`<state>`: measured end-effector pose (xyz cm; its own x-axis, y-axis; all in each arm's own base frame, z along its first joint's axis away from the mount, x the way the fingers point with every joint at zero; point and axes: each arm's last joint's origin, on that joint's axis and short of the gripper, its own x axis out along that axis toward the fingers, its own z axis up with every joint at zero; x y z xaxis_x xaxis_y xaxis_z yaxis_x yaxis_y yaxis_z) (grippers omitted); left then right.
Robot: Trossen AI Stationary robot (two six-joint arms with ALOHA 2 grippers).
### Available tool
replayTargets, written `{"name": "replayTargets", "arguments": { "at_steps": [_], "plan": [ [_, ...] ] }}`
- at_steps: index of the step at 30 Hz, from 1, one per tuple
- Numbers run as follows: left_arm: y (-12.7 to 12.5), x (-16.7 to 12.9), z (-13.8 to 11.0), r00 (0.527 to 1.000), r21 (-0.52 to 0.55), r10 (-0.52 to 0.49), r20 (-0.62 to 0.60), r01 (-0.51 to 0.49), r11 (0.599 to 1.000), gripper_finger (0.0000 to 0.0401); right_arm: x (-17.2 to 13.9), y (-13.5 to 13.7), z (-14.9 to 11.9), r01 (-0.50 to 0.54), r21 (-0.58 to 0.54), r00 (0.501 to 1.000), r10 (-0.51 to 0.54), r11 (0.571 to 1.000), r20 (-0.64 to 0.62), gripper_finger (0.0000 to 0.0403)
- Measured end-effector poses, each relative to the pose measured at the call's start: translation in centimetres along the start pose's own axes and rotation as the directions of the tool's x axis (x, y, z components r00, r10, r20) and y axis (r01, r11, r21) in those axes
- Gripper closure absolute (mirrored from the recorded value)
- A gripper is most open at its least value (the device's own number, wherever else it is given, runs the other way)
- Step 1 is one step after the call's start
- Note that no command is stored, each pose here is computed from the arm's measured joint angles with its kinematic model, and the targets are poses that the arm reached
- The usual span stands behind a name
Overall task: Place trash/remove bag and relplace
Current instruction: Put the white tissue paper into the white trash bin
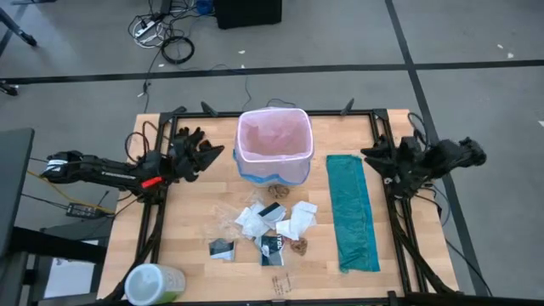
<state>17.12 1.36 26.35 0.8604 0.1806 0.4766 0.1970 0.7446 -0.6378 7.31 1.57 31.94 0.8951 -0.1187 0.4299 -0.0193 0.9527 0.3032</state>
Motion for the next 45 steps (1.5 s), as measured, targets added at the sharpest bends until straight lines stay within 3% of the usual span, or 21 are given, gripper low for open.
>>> {"name": "replayTargets", "arguments": {
  "at_steps": [3, 6, 9, 12, 14, 16, 20, 22, 24, 27, 34, 39, 42, 45],
  "plan": [
    [-1.6, 2.4, 1.1, 0.997, 0.009, -0.003, -0.074, 0.003, 1.0, 0.0305, 2.9, 1.8, 1.7, -0.023, -0.184, 0.972, -0.021, 0.983, -0.233, 0.0266],
    [-2.7, 4.3, 1.6, 0.969, 0.041, 0.08, -0.234, -0.073, 0.997, 0.0305, 5.6, 3.4, 0.8, -0.103, -0.241, 0.845, -0.043, 0.965, -0.534, 0.0272],
    [-3.6, 5.2, 2.0, 0.886, 0.105, 0.207, -0.415, -0.179, 0.978, 0.0305, 7.6, 4.6, -1.6, -0.121, -0.161, 0.65, -0.044, 0.979, -0.759, 0.0275],
    [-4.4, 5.0, 2.1, 0.768, 0.203, 0.315, -0.557, -0.243, 0.949, 0.0305, 9.0, 5.6, -5.4, -0.092, -0.083, 0.474, -0.03, 0.992, -0.88, 0.0275],
    [-4.6, 4.3, 1.6, 0.684, 0.249, 0.365, -0.631, -0.267, 0.931, 0.0305, 9.9, 6.1, -7.8, -0.06, -0.077, 0.408, -0.046, 0.995, -0.912, 0.0274],
    [-5.0, 3.6, 1.2, 0.638, 0.247, 0.369, -0.676, -0.275, 0.929, 0.0305, 10.5, 6.5, -10.1, -0.05, -0.093, 0.357, -0.069, 0.994, -0.932, 0.0273],
    [-6.2, 2.4, 0.2, 0.566, 0.198, 0.331, -0.755, -0.285, 0.938, 0.0305, 11.7, 6.6, -14.2, -0.042, -0.174, 0.299, -0.153, 0.984, -0.942, 0.0272],
    [-6.4, 1.8, -0.6, 0.518, 0.229, 0.352, -0.779, -0.288, 0.93, 0.0305, 12.1, 6.4, -16.2, -0.034, -0.213, 0.27, -0.196, 0.977, -0.943, 0.0269],
    [-6.6, 1.4, -1.1, 0.499, 0.277, 0.393, -0.772, -0.292, 0.915, 0.0305, 12.6, 5.9, -18.0, -0.018, -0.238, 0.247, -0.226, 0.971, -0.942, 0.0262],
    [-6.6, 0.7, -1.9, 0.449, 0.373, 0.478, -0.755, -0.306, 0.876, 0.0305, 13.4, 5.0, -19.9, 0.048, -0.236, 0.234, -0.241, 0.97, -0.942, 0.0242],
    [-6.5, 0.0, -3.0, 0.387, 0.468, 0.551, -0.74, -0.292, 0.834, 0.0305, 13.6, 3.3, -23.2, 0.076, -0.244, 0.129, -0.252, 0.967, -0.959, 0.0176],
    [-6.3, 0.1, -3.8, 0.353, 0.497, 0.573, -0.74, -0.287, 0.819, 0.0305, 13.7, 2.9, -25.4, 0.074, -0.276, 0.119, -0.283, 0.958, -0.952, 0.0137],
    [-6.1, 0.2, -4.3, 0.342, 0.519, 0.593, -0.729, -0.288, 0.805, 0.0305, 13.6, 2.5, -26.8, 0.084, -0.313, 0.112, -0.321, 0.946, -0.941, 0.0132],
    [-5.9, 0.3, -4.7, 0.333, 0.545, 0.618, -0.712, -0.292, 0.786, 0.0305, 13.3, 1.9, -28.0, 0.131, -0.334, 0.07, -0.345, 0.933, -0.936, 0.0141]
  ]
}}
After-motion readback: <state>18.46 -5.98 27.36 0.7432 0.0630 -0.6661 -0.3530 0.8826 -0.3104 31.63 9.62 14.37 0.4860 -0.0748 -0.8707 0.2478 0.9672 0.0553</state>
